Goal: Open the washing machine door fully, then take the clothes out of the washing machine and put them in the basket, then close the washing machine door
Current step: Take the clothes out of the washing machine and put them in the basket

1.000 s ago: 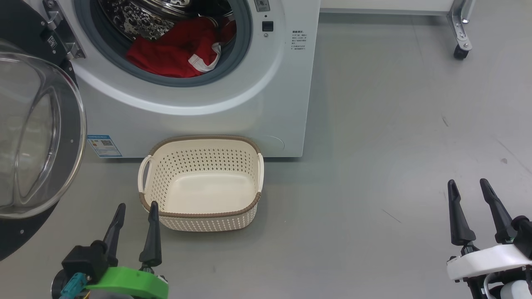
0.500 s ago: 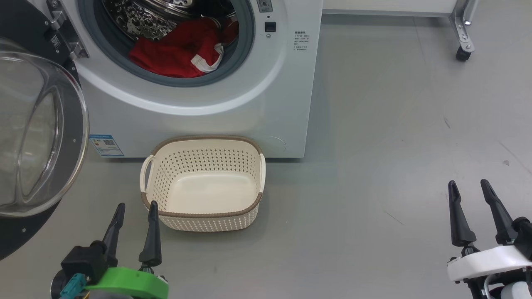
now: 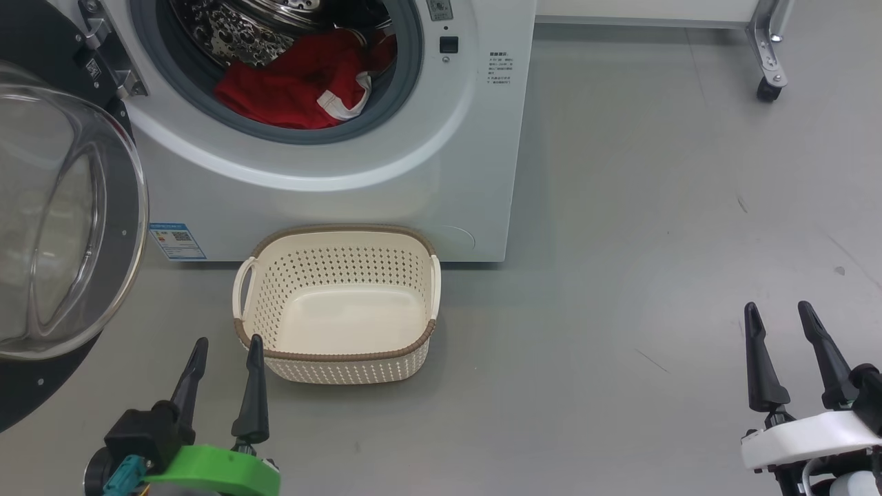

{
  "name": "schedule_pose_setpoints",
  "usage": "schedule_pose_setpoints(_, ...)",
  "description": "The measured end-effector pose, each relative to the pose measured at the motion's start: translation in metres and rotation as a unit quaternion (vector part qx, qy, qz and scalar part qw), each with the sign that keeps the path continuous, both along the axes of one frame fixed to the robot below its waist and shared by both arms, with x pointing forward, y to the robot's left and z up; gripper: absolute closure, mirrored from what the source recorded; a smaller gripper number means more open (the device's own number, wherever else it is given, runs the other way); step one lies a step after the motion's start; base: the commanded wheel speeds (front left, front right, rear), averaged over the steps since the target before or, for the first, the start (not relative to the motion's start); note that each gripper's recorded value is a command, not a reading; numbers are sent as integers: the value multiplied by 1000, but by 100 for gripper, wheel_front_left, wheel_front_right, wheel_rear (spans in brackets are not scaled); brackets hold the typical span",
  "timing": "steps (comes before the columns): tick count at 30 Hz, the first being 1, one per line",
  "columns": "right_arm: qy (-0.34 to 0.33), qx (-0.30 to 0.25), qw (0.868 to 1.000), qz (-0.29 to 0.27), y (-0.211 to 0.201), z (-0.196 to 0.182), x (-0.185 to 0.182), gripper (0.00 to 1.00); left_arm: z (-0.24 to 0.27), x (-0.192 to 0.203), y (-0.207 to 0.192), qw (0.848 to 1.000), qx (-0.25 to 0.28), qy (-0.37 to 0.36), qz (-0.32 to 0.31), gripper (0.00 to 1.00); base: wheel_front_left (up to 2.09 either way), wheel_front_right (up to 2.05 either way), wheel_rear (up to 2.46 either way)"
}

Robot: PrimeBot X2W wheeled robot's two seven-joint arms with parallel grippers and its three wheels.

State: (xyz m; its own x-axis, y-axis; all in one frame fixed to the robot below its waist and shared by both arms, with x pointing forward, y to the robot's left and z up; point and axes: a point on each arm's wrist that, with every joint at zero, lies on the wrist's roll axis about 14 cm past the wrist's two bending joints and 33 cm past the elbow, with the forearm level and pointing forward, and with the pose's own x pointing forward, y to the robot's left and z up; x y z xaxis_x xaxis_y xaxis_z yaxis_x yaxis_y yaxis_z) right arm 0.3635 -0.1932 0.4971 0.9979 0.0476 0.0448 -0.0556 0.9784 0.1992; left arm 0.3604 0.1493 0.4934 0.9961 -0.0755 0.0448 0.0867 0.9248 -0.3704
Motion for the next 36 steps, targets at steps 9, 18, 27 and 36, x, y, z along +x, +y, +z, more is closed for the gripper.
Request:
schedule_pose_setpoints(9,-1,-4,1000,0,0,0,-1,0,0,0,0,1000,1,1,2,0,0,0,0)
schedule_pose_setpoints(18,-1,-5,1000,1,0,1,-2,0,3,0,-1,1000,0,-3,2,0,0,0,0)
schedule_pose_setpoints(27,0,-2,1000,1,1,0,-2,0,2,-1,-5,1000,-28,1,0,0,2,-2,0)
schedule_pose_setpoints(36,1,1,1000,5,3,-2,-2,0,5,-1,-5,999,-37,-3,1,0,28,-28,0)
